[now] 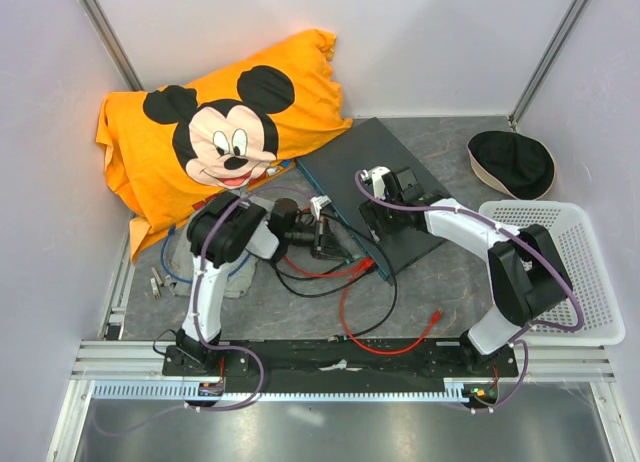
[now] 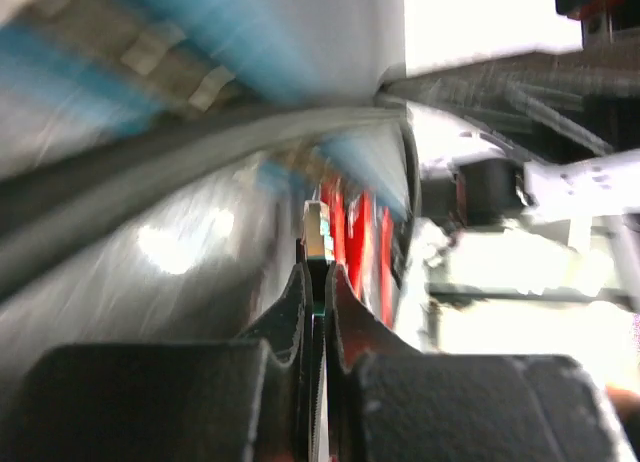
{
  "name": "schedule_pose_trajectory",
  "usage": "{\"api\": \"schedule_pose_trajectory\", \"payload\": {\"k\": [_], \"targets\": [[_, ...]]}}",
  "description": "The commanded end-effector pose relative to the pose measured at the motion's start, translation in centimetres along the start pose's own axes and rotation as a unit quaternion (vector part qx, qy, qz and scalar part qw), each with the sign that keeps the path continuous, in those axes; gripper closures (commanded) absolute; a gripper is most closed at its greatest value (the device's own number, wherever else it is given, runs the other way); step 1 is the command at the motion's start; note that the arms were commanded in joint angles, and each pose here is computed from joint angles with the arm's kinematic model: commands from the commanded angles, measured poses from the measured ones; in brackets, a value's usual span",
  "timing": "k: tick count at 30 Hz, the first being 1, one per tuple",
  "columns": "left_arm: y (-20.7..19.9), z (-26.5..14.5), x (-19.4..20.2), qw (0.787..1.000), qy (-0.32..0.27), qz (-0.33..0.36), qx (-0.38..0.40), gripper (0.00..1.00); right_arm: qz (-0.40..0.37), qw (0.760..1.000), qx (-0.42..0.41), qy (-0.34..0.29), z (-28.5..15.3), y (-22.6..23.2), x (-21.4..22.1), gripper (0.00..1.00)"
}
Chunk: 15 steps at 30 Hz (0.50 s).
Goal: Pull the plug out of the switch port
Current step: Pull the connector from the switch port.
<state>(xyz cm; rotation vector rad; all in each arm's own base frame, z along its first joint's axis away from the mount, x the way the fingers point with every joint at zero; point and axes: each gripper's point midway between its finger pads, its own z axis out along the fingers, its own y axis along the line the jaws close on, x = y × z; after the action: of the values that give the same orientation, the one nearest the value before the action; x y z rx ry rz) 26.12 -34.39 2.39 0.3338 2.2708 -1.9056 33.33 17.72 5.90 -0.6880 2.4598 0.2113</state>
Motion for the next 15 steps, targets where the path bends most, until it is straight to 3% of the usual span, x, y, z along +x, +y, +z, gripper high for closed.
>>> {"api": "schedule_pose_trajectory", "payload": {"k": [1,8,11,14,15], "targets": [[2.5,-4.5,1.6,0.996,0.061,-0.063,-0.035,0.98,-0.009,0.991,0.046,0.126,1.1,-2.1,7.7,0.18],[2.2,-4.6,6.6,0.992,0.085,-0.091,-0.03,0.98,-0.009,0.991,0.047,0.121,1.3,-2.2,6.9,0.18],[0.7,-5.2,6.6,0.995,0.089,-0.031,-0.024,0.98,-0.013,0.992,0.047,0.119,1.5,-2.2,6.7,0.18],[-1.1,-5.5,4.5,0.992,0.103,0.058,-0.041,0.99,-0.019,0.992,0.048,0.116,1.7,-2.3,6.4,0.18],[-2.1,-5.2,2.1,0.989,0.097,0.104,-0.049,0.98,-0.022,0.992,0.05,0.114,1.7,-2.5,6.1,0.18]]}}
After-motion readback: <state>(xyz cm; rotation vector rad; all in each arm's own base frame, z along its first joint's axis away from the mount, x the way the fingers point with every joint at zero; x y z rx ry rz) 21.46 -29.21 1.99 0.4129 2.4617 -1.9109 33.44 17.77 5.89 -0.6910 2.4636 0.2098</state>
